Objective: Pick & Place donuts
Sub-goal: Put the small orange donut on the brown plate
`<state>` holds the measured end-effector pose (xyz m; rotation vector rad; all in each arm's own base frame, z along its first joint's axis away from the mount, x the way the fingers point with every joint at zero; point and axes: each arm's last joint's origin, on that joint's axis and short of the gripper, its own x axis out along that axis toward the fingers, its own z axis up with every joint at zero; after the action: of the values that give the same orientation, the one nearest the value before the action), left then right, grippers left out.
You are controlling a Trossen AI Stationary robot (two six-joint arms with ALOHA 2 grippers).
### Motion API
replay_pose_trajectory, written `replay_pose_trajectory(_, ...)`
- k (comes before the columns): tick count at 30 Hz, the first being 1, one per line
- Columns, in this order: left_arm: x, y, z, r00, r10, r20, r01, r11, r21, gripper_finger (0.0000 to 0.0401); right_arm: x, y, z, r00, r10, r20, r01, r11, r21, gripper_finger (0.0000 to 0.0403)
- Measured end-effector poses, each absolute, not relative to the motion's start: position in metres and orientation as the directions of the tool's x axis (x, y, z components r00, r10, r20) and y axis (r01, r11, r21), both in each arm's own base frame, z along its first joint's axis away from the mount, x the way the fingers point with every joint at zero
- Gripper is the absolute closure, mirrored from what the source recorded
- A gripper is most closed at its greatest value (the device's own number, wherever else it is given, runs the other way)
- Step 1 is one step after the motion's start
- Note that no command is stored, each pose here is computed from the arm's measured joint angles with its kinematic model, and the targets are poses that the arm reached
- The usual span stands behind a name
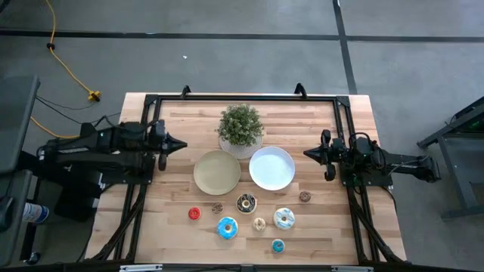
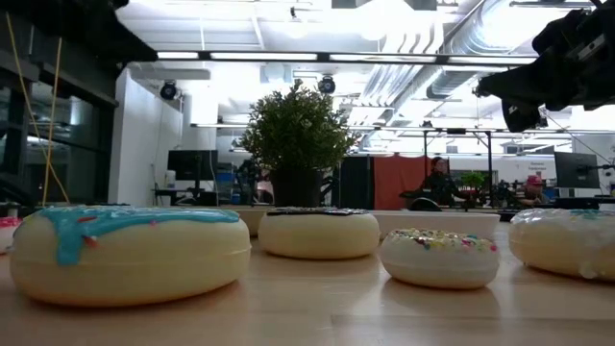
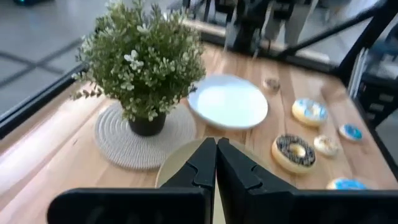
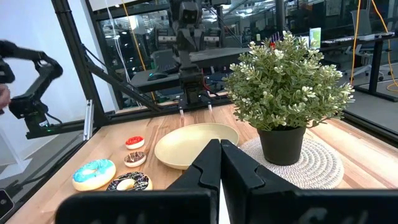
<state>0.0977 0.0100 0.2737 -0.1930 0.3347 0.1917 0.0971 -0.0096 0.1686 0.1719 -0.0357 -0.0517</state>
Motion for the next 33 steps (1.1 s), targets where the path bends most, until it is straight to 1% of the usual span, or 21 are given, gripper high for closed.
replay_pose_trajectory(3,0.106,0.010,0.297,0.891,0.132,-0.433,-0.218,0.963,-0.156,0.0382,0.097,-0.010,0.169,0.998,-0.054,0.031,0.048,0.984,0.172,0.0402)
replay_pose_trajectory(6,0.115,0.009,0.319,0.857,0.069,-0.510,-0.189,0.964,-0.187,0.0351,0.097,-0.010,0.169,0.998,-0.054,0.031,0.048,0.984,0.172,0.0402)
replay_pose_trajectory(9,0.125,0.002,0.337,0.818,-0.027,-0.575,-0.112,0.972,-0.205,0.0304,0.097,-0.010,0.169,0.998,-0.054,0.031,0.048,0.984,0.172,0.0402)
replay_pose_trajectory(14,0.133,-0.016,0.355,0.743,-0.150,-0.652,0.021,0.979,-0.201,0.0210,0.097,-0.010,0.169,0.998,-0.054,0.031,0.048,0.984,0.172,0.0402)
replay_pose_trajectory(17,0.132,-0.030,0.354,0.656,-0.210,-0.725,0.105,0.976,-0.188,0.0157,0.097,-0.010,0.169,0.998,-0.055,0.031,0.049,0.984,0.172,0.0402)
replay_pose_trajectory(20,0.130,-0.047,0.347,0.562,-0.240,-0.791,0.209,0.967,-0.146,0.0118,0.097,-0.010,0.169,0.998,-0.054,0.031,0.048,0.984,0.172,0.0402)
replay_pose_trajectory(23,0.129,-0.067,0.341,0.502,-0.241,-0.831,0.314,0.946,-0.085,0.0098,0.097,-0.010,0.169,0.998,-0.054,0.031,0.048,0.984,0.172,0.0402)
replay_pose_trajectory(27,0.132,-0.095,0.332,0.459,-0.214,-0.862,0.420,0.907,-0.002,0.0094,0.097,-0.010,0.169,0.998,-0.054,0.031,0.048,0.984,0.172,0.0402)
replay_pose_trajectory(30,0.139,-0.113,0.321,0.423,-0.164,-0.891,0.458,0.887,0.054,0.0094,0.097,-0.010,0.169,0.998,-0.054,0.031,0.048,0.984,0.172,0.0402)
replay_pose_trajectory(33,0.148,-0.127,0.308,0.392,-0.103,-0.914,0.432,0.898,0.084,0.0093,0.097,-0.010,0.169,0.998,-0.055,0.032,0.048,0.984,0.172,0.0402)
